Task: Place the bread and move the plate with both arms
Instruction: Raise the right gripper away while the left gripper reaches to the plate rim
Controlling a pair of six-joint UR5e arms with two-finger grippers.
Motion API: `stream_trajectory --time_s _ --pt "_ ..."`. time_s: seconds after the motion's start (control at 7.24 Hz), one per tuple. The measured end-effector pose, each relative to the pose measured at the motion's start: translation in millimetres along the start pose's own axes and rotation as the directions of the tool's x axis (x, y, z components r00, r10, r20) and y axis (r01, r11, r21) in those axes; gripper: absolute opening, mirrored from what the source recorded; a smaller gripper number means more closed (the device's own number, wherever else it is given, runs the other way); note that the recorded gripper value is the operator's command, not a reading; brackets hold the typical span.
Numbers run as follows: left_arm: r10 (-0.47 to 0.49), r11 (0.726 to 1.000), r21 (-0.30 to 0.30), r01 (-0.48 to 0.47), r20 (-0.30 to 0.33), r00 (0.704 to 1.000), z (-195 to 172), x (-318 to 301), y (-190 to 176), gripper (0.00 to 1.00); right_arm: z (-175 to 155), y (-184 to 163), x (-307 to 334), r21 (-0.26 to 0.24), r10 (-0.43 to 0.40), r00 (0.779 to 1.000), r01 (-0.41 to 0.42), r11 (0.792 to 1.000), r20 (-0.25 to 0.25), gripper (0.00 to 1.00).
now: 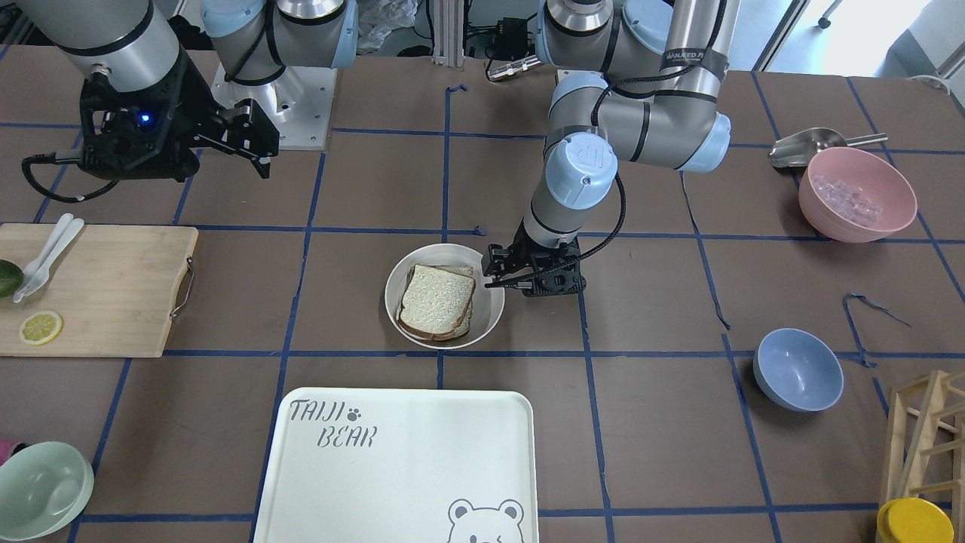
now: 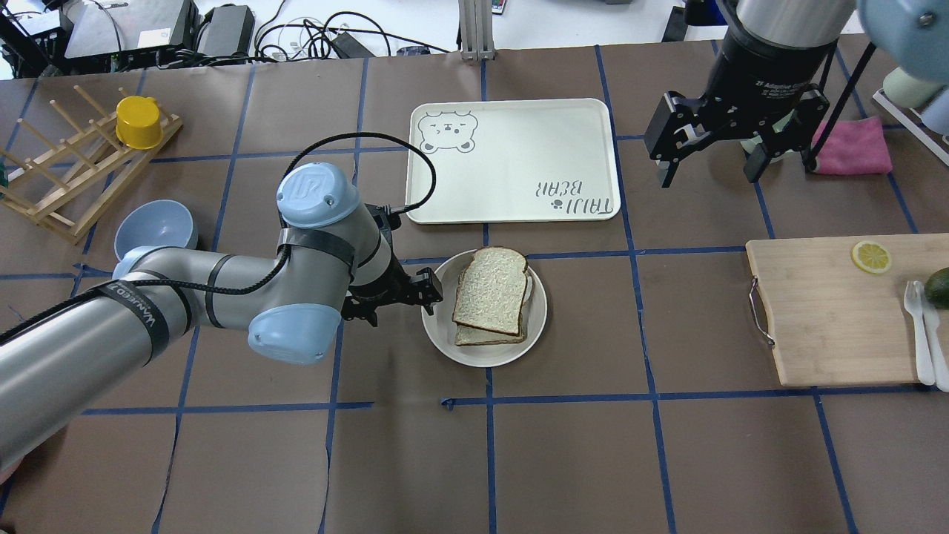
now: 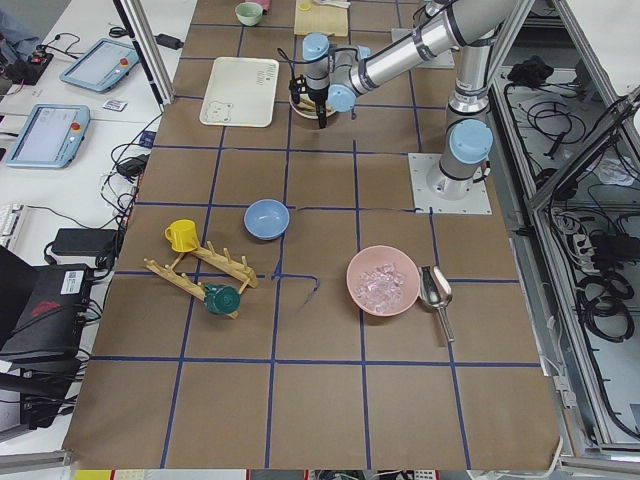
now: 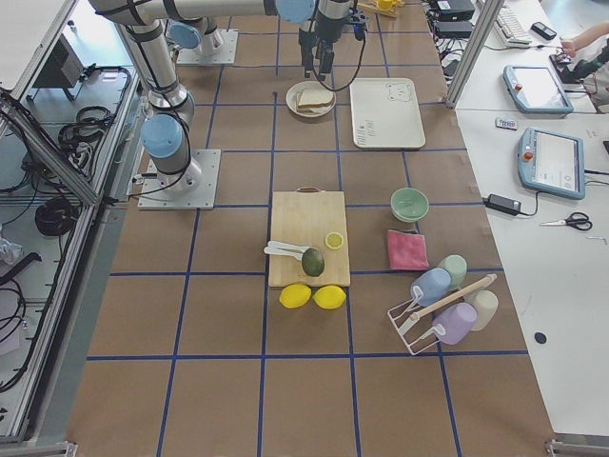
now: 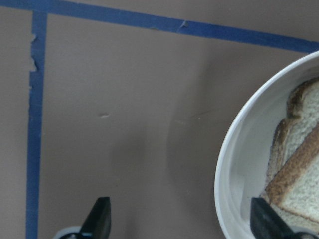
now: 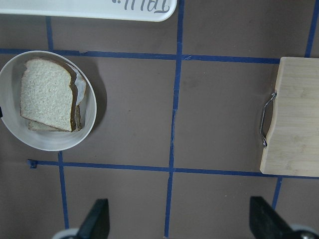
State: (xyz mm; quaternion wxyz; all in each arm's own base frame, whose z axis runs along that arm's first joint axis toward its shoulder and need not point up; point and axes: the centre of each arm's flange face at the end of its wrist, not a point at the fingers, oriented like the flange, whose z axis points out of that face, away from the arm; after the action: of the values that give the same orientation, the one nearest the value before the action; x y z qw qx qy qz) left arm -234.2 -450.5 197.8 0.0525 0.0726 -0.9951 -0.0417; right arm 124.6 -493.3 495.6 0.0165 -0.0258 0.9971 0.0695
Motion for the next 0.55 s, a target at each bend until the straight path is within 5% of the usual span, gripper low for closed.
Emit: stream_trajectory --time_s 0.41,0.55 --pt "0.007 1.000 -0.011 -0.007 0.006 1.000 21 10 1 0.00 9 -1 6 0.002 0.026 0.999 -0.026 1.000 -0.029 1.00" --pt "0.005 1.000 -0.005 -0.005 0.002 1.000 25 11 -1 0.00 7 0 7 0.007 0.053 0.998 -0.053 0.999 -0.041 1.00"
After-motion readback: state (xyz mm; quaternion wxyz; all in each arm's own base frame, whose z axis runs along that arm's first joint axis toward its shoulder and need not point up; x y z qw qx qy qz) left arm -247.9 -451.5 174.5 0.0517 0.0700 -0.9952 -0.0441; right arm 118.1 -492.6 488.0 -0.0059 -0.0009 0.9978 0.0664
